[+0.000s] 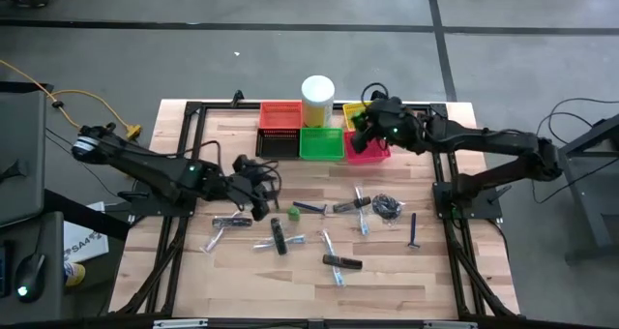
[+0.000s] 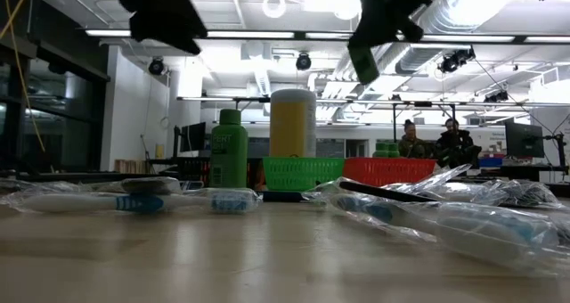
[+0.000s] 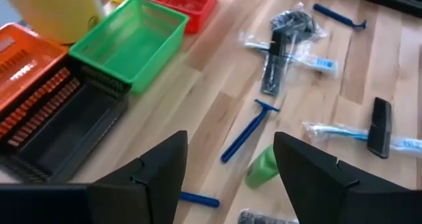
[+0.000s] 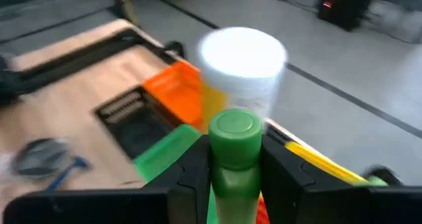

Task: Pick & Place Travel size toiletries
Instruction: Put the green shampoo into the yellow bin

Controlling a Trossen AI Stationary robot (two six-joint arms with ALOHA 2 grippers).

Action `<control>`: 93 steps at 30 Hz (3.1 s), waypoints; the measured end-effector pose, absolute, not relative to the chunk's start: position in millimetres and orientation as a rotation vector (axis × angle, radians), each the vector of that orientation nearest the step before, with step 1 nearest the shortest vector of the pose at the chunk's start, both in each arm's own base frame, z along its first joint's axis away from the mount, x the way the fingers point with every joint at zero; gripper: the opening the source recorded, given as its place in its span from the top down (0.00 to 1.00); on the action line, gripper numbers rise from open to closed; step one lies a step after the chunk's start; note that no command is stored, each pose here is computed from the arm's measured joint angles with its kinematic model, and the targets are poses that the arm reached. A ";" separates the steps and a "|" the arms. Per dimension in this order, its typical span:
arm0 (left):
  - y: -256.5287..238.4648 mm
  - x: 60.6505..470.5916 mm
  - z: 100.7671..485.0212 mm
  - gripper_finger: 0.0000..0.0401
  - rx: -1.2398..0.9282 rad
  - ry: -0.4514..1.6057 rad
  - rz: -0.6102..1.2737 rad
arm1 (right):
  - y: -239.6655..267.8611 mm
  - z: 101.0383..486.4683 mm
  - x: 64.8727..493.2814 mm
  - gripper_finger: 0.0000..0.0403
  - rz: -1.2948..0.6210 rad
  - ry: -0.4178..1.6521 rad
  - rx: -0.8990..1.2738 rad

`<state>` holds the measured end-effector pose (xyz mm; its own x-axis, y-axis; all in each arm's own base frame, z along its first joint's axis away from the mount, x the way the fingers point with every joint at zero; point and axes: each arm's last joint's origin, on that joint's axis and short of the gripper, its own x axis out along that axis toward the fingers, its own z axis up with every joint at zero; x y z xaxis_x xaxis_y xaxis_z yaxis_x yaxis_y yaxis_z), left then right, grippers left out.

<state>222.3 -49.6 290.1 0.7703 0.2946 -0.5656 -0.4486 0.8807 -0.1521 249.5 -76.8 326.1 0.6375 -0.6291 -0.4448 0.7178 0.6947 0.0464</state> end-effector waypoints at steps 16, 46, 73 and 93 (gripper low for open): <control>-29.6 171.8 258.2 0.44 -0.362 0.356 0.584 | -146.2 249.6 240.5 0.78 -1.110 0.185 0.360; -22.0 164.3 256.2 0.44 -0.330 0.239 0.848 | -199.6 183.5 252.5 0.75 -1.238 0.174 0.428; -22.0 164.1 255.8 0.44 -0.344 0.239 0.849 | -208.7 155.2 257.4 0.75 -1.301 0.232 0.374; -22.1 164.2 255.9 0.44 -0.352 0.236 0.849 | -207.9 152.9 256.7 0.67 -1.299 0.268 0.366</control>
